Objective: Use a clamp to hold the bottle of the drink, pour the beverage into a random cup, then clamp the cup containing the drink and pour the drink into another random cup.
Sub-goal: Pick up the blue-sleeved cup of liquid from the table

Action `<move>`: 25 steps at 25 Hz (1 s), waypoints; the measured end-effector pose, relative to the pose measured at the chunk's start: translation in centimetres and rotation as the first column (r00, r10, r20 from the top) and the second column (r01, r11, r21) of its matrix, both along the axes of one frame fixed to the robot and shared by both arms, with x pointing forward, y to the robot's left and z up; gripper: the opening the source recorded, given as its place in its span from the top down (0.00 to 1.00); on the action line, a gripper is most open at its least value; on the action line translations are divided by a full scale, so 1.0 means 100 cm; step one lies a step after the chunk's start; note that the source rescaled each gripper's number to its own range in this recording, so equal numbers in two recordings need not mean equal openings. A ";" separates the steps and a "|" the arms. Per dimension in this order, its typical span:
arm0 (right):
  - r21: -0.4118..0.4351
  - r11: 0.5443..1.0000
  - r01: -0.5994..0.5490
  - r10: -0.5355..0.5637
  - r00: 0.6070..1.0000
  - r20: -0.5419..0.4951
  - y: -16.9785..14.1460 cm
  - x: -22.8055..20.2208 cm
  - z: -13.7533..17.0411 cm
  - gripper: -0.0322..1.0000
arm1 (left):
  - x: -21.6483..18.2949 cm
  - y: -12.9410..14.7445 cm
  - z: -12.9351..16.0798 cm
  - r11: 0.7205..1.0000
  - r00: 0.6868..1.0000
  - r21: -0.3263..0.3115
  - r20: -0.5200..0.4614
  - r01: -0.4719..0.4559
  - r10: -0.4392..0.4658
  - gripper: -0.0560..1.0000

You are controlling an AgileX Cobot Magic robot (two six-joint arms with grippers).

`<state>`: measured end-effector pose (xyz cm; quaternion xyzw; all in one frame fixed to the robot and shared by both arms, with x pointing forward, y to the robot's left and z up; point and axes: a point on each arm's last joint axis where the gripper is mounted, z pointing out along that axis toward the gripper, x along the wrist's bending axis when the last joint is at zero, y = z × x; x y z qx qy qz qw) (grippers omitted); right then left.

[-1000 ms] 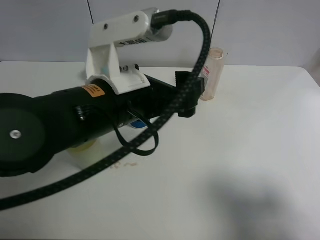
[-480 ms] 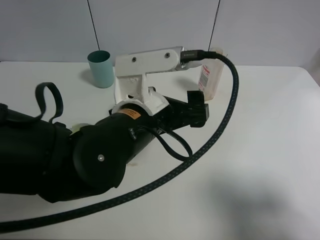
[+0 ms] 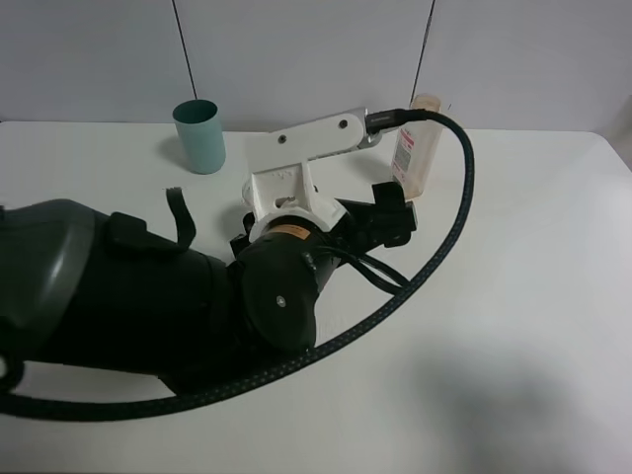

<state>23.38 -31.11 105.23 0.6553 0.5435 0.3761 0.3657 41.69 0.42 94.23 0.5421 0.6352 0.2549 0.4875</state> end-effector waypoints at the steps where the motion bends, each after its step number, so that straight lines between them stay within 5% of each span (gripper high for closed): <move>1: 0.000 1.000 0.000 0.000 1.000 0.000 0.000 0.000 0.000 0.00 | 0.001 -0.001 -0.002 1.000 1.000 -0.003 -0.008 -0.011 0.011 0.07; 14: -0.001 1.000 0.000 0.000 1.000 0.000 0.000 0.000 0.000 0.00 | 0.004 -0.003 -0.036 0.985 0.985 -0.056 -0.064 -0.162 0.158 0.16; 25: -0.001 1.000 0.000 0.000 1.000 0.000 0.000 0.000 0.000 0.00 | 0.011 -0.001 -0.055 0.985 0.985 -0.016 -0.012 -0.175 0.174 0.16</move>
